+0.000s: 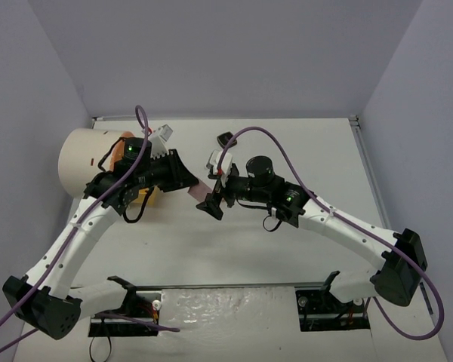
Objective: Organize the makeup
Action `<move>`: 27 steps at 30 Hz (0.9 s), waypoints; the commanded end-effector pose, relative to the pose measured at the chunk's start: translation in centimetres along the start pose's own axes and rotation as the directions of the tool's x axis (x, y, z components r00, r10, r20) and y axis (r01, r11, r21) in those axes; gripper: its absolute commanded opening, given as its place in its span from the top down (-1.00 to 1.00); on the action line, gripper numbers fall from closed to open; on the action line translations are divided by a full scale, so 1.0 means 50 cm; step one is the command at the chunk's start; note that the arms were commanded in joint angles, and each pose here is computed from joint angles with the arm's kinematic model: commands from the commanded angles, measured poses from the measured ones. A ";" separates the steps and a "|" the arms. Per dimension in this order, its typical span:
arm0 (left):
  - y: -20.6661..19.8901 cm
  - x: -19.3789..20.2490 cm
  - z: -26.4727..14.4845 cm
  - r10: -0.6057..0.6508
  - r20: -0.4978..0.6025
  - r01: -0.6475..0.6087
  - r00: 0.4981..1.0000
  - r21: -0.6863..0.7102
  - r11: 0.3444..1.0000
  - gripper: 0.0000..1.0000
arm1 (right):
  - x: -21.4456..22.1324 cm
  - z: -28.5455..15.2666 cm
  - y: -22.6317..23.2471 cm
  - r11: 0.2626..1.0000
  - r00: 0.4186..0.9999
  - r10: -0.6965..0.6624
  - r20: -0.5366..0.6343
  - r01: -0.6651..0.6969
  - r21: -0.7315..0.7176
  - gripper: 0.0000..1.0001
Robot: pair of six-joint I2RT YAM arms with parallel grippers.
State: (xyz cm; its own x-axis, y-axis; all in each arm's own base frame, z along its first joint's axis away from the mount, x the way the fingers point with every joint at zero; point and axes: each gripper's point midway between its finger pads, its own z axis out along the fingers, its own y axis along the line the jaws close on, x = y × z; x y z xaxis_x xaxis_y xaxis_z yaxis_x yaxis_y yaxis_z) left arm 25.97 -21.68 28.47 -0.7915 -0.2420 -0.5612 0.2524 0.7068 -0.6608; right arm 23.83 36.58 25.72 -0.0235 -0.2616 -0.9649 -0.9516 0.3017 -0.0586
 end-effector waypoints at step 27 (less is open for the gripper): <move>0.321 -0.291 -0.127 0.381 0.217 -0.076 0.899 -0.779 0.622 1.00 | 0.043 -0.208 -0.121 0.908 0.994 0.069 0.089 -0.100 0.408 -1.00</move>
State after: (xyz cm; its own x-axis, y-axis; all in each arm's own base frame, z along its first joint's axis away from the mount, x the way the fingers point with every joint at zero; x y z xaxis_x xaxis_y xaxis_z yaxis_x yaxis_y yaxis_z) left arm 36.81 -3.56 26.16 -0.5833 -0.1133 -0.8043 -0.1888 0.9820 -0.0014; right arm 25.42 24.92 24.72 -0.1052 -0.2084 -0.9724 -0.7685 0.6376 -0.0535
